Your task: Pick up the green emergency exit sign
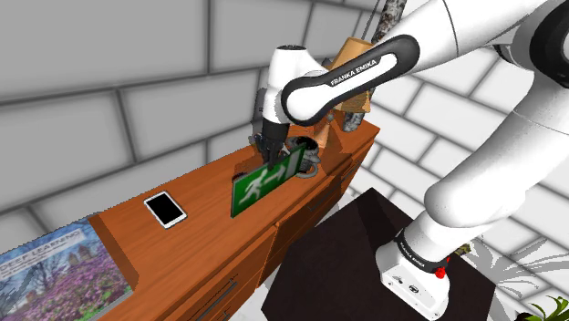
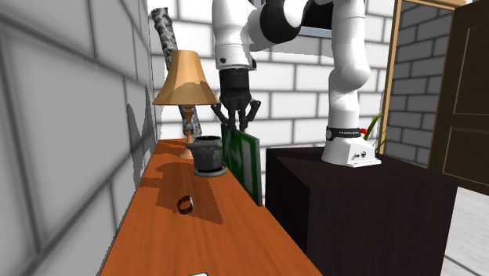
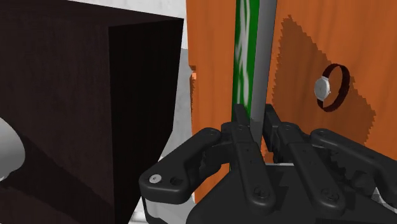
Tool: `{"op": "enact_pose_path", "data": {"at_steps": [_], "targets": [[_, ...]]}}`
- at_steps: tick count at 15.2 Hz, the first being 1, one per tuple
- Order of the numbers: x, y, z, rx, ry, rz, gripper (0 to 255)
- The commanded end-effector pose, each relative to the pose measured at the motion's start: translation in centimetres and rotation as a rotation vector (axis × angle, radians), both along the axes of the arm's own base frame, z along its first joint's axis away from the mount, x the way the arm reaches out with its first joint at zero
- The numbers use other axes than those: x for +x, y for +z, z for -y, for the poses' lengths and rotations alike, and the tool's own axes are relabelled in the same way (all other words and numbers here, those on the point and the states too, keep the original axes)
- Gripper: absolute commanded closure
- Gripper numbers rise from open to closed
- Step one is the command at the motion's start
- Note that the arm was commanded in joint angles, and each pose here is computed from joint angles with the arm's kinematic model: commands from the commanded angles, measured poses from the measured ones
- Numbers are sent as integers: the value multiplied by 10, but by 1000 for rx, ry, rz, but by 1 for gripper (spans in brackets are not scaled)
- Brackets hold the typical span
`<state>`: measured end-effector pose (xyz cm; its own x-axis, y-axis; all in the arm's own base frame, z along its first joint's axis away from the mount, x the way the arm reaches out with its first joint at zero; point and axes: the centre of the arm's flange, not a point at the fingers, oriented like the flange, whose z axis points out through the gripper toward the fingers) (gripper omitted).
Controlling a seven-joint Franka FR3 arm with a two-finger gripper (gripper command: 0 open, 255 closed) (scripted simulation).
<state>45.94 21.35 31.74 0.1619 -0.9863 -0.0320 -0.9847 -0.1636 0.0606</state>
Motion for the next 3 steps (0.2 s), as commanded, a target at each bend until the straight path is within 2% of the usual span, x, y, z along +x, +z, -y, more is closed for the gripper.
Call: {"op": "enact_pose_path", "data": {"at_steps": [1, 3], "targets": [[1, 10, 0, 0, 0, 0, 255], [1, 11, 0, 0, 0, 0, 255]]}}
